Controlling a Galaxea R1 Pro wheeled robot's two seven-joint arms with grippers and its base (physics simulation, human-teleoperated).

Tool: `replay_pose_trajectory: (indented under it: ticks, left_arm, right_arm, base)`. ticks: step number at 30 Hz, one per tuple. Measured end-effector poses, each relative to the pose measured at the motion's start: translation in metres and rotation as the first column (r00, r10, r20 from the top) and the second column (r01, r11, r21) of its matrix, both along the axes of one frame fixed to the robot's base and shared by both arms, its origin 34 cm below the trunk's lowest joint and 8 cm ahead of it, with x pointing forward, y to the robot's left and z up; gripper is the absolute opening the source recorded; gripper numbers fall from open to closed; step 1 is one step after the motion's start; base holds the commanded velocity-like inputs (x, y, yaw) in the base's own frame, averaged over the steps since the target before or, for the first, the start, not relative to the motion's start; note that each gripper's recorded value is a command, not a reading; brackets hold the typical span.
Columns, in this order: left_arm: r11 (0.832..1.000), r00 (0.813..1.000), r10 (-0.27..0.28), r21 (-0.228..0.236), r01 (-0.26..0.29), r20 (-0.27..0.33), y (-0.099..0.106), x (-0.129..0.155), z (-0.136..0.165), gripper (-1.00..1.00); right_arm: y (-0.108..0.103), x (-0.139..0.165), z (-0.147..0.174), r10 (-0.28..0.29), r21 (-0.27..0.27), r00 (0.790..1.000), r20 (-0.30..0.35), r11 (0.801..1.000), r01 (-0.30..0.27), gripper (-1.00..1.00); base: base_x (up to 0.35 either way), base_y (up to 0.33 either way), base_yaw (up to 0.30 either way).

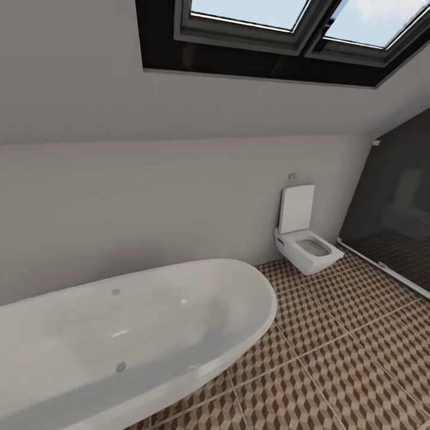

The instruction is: Take the four mousetraps from the cabinet in the bathroom and place them on the bathroom floor. Make sure all four end up on the same floor surface, and ensure that at least two of them are either under or directly next to the same bathroom sink.

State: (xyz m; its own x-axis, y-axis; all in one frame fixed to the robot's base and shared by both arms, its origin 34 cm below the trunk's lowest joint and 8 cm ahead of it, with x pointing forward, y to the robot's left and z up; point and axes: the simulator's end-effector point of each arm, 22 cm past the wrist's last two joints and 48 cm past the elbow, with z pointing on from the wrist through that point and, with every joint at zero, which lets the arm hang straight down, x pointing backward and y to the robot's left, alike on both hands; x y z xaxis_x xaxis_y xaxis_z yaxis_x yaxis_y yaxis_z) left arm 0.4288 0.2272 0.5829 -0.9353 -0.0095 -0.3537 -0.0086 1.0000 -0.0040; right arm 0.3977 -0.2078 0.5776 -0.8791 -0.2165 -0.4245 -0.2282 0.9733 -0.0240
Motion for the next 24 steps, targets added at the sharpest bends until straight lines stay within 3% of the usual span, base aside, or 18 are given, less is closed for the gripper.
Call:
replay_pose_trajectory:
  ticks: [15, 24]
  left_arm:
    - [1.000, 1.000, -0.001, 0.000, 0.001, -0.009, 0.0000, -0.0033, -0.0028, 1.00]
    - [1.000, 1.000, 0.000, 0.000, 0.000, -0.023, -0.0001, -0.0079, -0.0065, 1.00]
  right_arm:
    - [0.0014, -0.0030, -0.0022, 0.004, 0.001, 1.000, -0.008, 1.000, -0.004, 1.00]
    - [0.0008, -0.0076, -0.0056, 0.003, 0.001, 1.000, -0.020, 1.000, -0.003, 1.00]
  base:
    - [0.000, 0.000, -0.001]
    - [0.000, 0.000, -0.114]
